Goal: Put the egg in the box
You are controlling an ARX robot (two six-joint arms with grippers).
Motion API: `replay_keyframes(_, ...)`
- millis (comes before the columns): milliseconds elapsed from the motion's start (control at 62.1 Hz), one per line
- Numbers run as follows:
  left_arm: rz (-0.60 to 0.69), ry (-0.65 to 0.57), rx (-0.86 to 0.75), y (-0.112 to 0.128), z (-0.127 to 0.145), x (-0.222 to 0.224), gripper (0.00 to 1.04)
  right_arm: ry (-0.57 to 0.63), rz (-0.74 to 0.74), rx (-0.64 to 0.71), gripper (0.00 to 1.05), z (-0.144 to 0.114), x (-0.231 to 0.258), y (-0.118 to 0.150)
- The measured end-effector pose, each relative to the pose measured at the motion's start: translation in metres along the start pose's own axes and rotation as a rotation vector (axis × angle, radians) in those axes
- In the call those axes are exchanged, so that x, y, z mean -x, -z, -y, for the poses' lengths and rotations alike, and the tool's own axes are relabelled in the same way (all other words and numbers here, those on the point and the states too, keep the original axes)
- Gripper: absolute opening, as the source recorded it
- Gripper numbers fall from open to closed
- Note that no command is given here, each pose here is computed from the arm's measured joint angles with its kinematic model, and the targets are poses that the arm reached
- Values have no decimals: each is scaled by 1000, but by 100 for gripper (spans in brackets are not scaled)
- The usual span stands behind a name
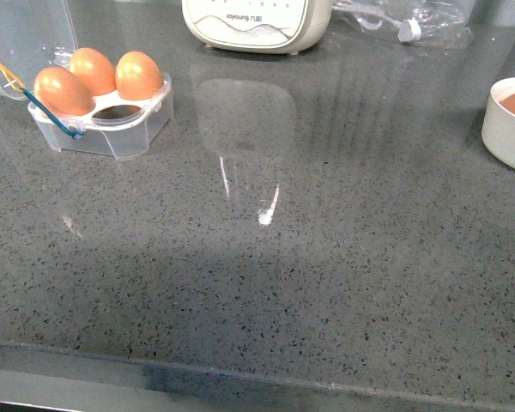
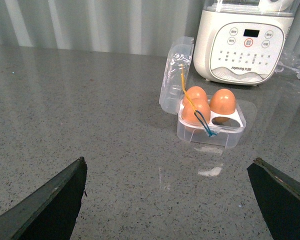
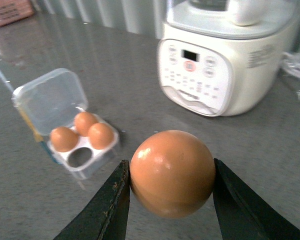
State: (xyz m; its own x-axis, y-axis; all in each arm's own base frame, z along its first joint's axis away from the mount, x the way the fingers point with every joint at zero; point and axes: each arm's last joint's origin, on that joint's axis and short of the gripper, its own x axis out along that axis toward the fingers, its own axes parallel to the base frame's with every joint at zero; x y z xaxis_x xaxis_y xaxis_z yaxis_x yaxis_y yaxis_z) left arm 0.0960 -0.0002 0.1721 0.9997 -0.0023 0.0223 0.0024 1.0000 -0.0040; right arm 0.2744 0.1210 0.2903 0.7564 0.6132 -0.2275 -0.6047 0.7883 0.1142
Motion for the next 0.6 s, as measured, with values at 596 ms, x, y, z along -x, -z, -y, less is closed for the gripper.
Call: replay_keyframes(596,0,0,0,0,0,0,98,-150,-123,99,40,-71,-106,35)
